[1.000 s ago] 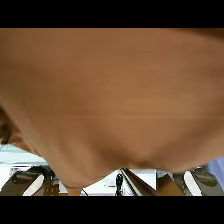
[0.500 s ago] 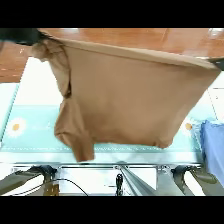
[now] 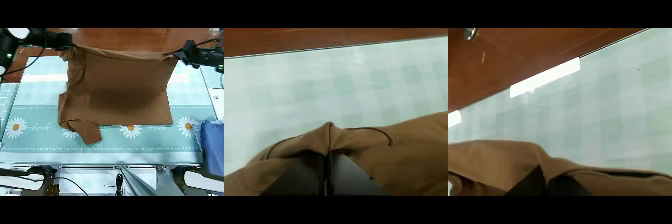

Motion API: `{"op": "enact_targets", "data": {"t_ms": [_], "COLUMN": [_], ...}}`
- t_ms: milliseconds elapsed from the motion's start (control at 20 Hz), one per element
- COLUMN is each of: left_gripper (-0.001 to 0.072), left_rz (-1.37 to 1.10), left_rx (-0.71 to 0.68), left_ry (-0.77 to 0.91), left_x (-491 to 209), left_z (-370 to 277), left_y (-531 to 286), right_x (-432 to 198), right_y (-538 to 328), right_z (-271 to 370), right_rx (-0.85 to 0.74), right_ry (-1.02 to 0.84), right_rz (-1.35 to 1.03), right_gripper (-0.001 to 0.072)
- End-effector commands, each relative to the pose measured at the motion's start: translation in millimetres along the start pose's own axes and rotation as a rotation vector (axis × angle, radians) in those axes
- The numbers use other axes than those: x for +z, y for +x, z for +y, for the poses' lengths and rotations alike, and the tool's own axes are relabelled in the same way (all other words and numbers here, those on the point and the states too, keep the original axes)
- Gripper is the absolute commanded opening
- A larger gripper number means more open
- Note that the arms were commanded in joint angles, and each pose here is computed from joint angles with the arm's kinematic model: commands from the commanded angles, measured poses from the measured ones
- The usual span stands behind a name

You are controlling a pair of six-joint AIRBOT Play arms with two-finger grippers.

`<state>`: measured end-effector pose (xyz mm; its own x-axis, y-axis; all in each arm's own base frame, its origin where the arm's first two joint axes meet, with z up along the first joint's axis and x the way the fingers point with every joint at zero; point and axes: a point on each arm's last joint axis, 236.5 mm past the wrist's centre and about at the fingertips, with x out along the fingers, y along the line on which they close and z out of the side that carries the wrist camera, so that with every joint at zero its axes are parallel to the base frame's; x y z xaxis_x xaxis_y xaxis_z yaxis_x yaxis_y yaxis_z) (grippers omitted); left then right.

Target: Fold the shirts.

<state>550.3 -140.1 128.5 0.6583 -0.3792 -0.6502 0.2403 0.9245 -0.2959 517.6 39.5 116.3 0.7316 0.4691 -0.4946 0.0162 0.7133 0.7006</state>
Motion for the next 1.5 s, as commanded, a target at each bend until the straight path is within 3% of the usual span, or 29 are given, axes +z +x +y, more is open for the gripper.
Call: {"op": "enact_targets", "data": {"t_ms": [0,50,100,150,200,350,450,600,700,900,950,1150,1300,1450], "left_gripper": [0.0038,0.0056,0.0267,0.0683,0.0705,0.0705,0.0704,0.0704,0.0704,0.0702,0.0702,0.0703,0.0703,0.0702], "left_rz": [0.03,0.058,0.088,0.123,0.177,0.488,0.647,0.69,0.736,0.728,0.692,0.443,0.362,0.315], "left_rx": [-0.046,-0.057,-0.065,-0.068,-0.065,0.105,0.175,0.084,0.121,0.299,0.287,-0.012,-0.137,-0.133], "left_ry": [-0.143,-0.201,-0.245,-0.249,-0.222,-0.122,-0.197,-0.342,-0.351,-0.469,-0.567,-0.906,-0.909,-0.904], "left_x": [-16,-24,-32,-41,-53,-111,-143,-169,-205,-298,-316,-343,-346,-341], "left_z": [0,-1,-2,-2,0,65,107,108,114,155,156,122,102,103], "left_y": [40,47,52,55,53,4,-37,-69,-89,-138,-144,-130,-115,-104], "right_x": [5,3,2,3,3,11,15,-16,-49,-138,-160,-210,-214,-209], "right_y": [51,58,63,64,61,21,-25,-80,-102,-101,-100,-102,-107,-107], "right_z": [-39,-43,-46,-48,-47,-42,-53,-98,-126,-124,-116,-92,-79,-72], "right_rx": [0.023,0.03,0.028,0.028,0.035,0.073,0.05,-0.161,-0.28,-0.232,-0.205,-0.128,-0.097,-0.072], "right_ry": [0.164,0.195,0.224,0.234,0.215,0.12,0.085,0.031,0.049,0.166,0.173,0.199,0.194,0.203], "right_rz": [-0.018,-0.003,0.005,0.007,0.017,0.121,0.175,0.302,0.338,0.315,0.312,0.283,0.269,0.25], "right_gripper": [0.0021,0.0022,0.0125,0.0439,0.0628,0.063,0.0629,0.0629,0.0629,0.0629,0.0629,0.0628,0.0629,0.0629]}}
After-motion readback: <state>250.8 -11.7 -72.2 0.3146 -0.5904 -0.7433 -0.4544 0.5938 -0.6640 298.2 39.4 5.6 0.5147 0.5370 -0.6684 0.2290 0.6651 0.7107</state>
